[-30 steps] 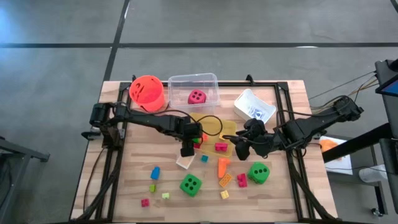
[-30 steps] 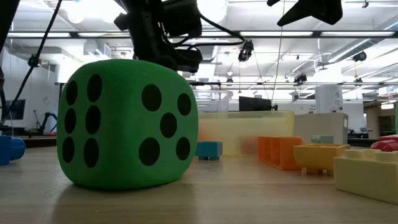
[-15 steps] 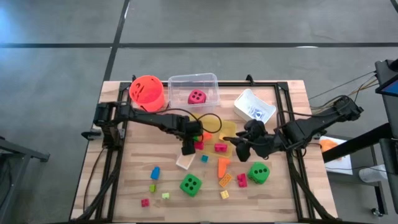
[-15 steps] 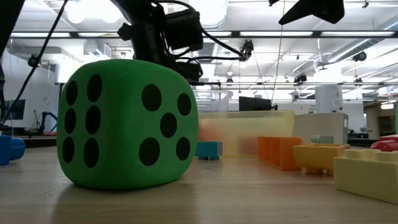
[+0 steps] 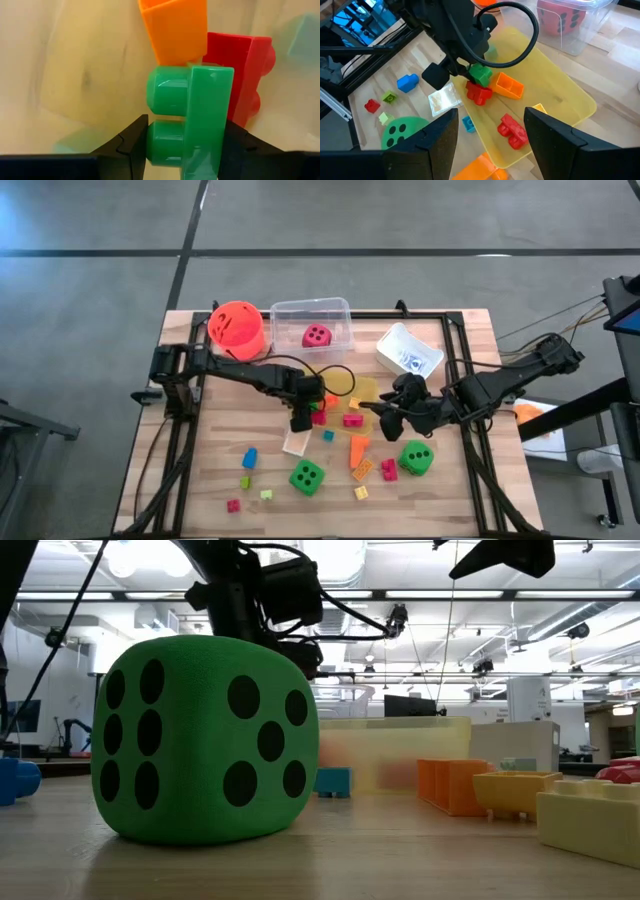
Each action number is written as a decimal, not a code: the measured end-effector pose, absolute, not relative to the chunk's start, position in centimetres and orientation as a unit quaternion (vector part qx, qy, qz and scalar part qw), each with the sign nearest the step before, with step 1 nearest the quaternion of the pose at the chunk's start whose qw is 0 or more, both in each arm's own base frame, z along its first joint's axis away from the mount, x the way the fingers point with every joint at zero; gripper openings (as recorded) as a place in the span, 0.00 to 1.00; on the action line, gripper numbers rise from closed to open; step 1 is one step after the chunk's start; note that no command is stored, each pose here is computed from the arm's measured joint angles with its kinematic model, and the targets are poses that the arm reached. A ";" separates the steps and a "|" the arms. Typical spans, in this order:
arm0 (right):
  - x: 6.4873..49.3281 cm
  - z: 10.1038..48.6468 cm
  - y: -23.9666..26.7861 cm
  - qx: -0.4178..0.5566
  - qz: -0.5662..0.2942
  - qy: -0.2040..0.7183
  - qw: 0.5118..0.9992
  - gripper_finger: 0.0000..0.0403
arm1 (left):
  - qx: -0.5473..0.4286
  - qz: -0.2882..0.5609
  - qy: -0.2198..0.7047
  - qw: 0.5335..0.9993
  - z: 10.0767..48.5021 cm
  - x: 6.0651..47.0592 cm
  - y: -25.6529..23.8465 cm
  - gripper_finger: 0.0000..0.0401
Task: Pick & Place Toys
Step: Put the green game piece into the yellow bin
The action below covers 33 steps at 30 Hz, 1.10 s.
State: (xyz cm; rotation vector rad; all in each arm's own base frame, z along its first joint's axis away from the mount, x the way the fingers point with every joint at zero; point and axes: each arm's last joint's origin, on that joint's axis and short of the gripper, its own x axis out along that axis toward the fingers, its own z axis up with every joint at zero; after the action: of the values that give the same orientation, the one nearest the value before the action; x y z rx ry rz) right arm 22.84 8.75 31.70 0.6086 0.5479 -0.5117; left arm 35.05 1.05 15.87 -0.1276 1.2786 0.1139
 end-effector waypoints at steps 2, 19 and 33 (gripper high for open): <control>22.8 31.7 8.7 0.293 -0.246 0.263 0.885 0.55 | -0.060 0.052 0.596 0.799 15.8 35.0 1.0 0.40; 22.8 31.7 8.8 0.294 -0.245 0.263 0.886 0.55 | -0.063 0.051 0.596 0.799 15.6 34.9 1.0 0.62; 22.8 31.7 8.8 0.294 -0.245 0.263 0.886 0.55 | -0.062 0.052 0.596 0.799 15.6 34.9 1.0 0.69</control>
State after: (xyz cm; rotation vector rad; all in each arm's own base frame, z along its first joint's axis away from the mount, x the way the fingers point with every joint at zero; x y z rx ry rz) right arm 22.84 8.79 31.68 0.6113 0.5468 -0.5106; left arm 34.93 1.02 15.62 -0.1337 1.2783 0.1112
